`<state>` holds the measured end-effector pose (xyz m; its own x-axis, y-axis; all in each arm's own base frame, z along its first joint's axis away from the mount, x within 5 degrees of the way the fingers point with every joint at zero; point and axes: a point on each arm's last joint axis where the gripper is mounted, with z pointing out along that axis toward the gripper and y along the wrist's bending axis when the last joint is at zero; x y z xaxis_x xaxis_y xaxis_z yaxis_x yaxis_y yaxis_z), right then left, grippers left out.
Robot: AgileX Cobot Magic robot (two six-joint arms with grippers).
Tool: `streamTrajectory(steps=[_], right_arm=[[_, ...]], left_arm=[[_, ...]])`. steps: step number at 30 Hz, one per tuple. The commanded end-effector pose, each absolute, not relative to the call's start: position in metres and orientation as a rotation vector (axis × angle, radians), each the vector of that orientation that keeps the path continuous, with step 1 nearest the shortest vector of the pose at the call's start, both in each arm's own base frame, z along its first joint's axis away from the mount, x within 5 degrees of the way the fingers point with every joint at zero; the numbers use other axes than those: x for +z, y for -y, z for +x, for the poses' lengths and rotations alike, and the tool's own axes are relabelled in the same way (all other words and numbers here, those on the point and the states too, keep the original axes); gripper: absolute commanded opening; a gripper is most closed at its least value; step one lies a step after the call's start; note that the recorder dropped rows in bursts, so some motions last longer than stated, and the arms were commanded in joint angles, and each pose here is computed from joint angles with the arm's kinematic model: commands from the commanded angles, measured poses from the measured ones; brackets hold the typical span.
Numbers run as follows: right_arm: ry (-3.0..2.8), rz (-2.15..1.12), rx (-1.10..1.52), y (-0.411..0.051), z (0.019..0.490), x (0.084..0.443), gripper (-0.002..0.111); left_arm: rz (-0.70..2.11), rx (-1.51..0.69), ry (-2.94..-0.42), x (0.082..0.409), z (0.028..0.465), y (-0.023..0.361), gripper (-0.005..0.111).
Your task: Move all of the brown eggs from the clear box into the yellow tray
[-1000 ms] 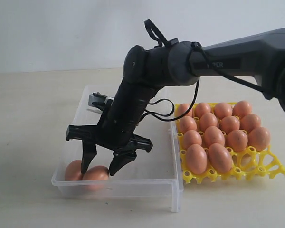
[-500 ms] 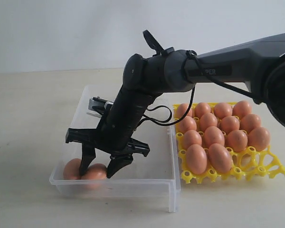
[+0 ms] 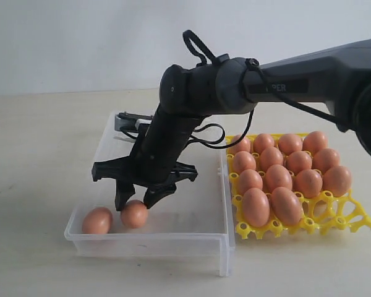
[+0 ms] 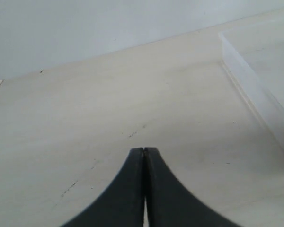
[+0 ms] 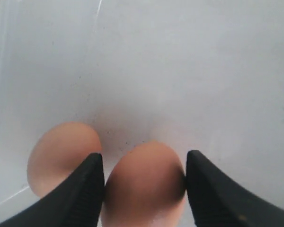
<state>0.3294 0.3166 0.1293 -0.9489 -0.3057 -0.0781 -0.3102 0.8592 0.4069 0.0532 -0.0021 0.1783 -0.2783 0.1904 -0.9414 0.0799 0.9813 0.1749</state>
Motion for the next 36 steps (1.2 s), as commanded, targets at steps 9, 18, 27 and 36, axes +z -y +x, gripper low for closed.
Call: streamTrajectory(steps=[9,18,27,36], right_arm=[[-3.028,-0.674,0.569,-0.309,0.328,0.129,0.0],[-2.854,-0.801,0.531,-0.308,0.334,0.152,0.009],[-2.677,-1.125,0.39,-0.295,0.329,0.194,0.036],[-2.768,-1.09,0.321,-0.288,0.325,0.197,0.06]], left_arm=[[0.196,0.109,-1.838,0.18,0.053,0.002,0.0],[0.196,0.109,-1.838,0.18,0.053,0.002,0.0],[0.196,0.109,-1.838,0.18,0.053,0.002,0.0],[0.196,0.109,-1.838,0.18,0.053,0.002,0.0]])
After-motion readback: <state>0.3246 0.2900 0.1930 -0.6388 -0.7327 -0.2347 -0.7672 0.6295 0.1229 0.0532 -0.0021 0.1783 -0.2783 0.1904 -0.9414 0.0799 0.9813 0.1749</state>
